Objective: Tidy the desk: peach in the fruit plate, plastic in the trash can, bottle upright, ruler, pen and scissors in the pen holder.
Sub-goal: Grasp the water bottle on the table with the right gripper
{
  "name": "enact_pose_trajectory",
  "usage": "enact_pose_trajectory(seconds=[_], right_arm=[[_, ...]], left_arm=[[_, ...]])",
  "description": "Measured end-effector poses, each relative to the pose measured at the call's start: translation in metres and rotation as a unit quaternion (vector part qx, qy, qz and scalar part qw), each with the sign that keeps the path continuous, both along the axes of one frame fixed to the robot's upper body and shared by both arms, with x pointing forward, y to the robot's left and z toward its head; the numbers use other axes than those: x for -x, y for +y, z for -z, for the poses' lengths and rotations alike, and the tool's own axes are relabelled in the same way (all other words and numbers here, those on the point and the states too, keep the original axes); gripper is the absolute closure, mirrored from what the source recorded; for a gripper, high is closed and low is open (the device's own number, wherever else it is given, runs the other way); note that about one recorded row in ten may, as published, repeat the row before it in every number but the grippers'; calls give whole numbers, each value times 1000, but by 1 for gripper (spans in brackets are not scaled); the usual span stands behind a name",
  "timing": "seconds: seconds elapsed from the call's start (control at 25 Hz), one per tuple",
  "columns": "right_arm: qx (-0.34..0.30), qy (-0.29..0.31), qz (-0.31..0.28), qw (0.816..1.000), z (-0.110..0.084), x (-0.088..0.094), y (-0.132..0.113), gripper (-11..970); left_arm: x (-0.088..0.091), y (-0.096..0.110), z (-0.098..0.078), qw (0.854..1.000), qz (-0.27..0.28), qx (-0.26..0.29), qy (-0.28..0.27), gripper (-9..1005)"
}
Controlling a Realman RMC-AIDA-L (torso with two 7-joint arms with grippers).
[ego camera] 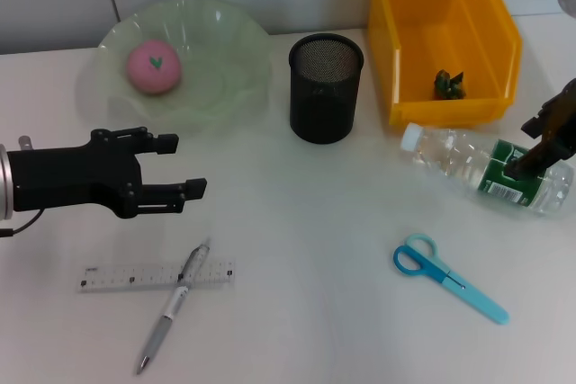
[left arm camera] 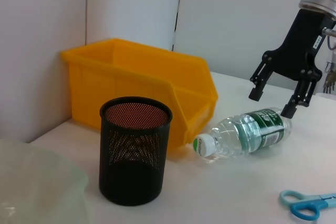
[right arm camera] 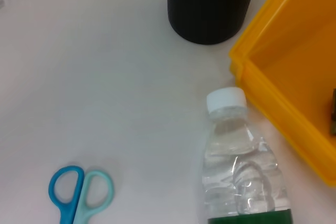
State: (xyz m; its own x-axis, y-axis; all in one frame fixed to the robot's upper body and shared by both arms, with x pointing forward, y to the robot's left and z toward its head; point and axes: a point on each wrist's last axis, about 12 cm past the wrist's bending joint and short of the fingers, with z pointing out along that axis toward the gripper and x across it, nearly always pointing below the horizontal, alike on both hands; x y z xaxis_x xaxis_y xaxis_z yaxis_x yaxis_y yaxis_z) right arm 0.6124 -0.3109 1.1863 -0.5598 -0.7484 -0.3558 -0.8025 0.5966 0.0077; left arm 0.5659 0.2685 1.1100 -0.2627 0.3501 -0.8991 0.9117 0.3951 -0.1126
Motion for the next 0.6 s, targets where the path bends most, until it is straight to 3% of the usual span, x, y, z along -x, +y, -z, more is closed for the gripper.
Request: enact_pose_trajectory(seconds=[0.6], right_arm=[[36,-1,-8,999,16,-3,9,165]], left_arm=[[0,-2,0,1000,0,1,-1,181]])
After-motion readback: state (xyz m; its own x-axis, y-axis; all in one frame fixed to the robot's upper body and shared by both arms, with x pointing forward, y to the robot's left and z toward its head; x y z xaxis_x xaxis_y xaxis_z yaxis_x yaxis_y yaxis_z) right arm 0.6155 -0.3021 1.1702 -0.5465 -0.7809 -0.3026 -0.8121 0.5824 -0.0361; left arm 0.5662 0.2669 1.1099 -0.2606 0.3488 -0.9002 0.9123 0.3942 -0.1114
